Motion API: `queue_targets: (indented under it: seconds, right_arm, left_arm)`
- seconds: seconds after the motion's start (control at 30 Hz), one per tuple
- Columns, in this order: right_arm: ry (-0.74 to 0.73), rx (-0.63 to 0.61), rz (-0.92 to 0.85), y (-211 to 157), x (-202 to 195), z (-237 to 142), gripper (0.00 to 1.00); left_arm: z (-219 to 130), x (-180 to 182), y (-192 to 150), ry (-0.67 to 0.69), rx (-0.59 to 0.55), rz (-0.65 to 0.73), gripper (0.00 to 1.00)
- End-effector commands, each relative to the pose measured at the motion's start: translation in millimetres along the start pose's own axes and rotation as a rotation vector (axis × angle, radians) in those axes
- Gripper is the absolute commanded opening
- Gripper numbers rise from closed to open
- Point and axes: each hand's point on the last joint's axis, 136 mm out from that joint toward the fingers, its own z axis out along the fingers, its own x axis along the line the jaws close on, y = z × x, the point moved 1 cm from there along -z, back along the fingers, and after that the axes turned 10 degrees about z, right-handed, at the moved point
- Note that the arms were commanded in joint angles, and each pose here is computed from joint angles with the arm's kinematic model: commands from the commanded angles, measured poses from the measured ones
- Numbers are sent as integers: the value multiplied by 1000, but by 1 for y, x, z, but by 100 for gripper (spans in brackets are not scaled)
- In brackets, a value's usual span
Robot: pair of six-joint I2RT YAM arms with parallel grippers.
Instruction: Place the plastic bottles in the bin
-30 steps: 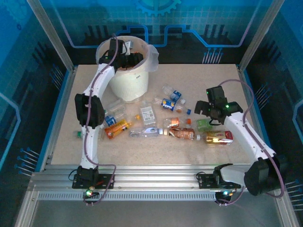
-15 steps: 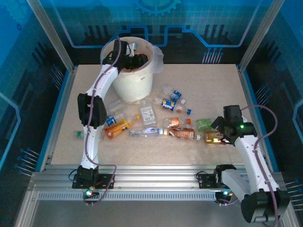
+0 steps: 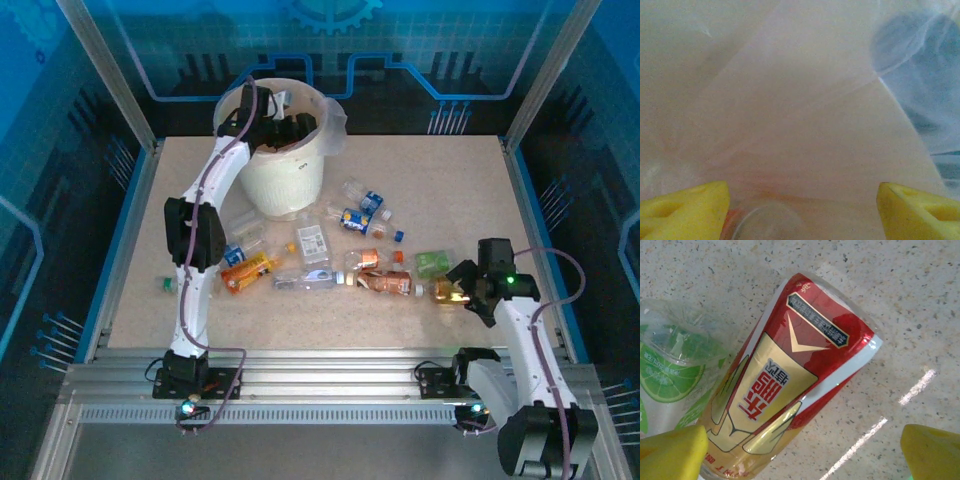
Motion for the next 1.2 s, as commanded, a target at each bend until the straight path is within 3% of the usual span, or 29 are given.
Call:
queue_targets:
  seconds: [0.0,0.17,0.43,1.17]
  right_arm:
    - [26,6,39,1,6,9,100]
    - [50,14,39,2,15,19,100]
    - [29,13,46,2,12,36,99]
    - [-43,40,58,-4,2,76,90]
  left_arm:
    - [-17,4,19,39,-53,49,81]
    - [-23,8,21,67,-61,65,92]
    - [-30,1,29,59,-87,65,98]
    - [-112,-44,54,95,-236,115,99]
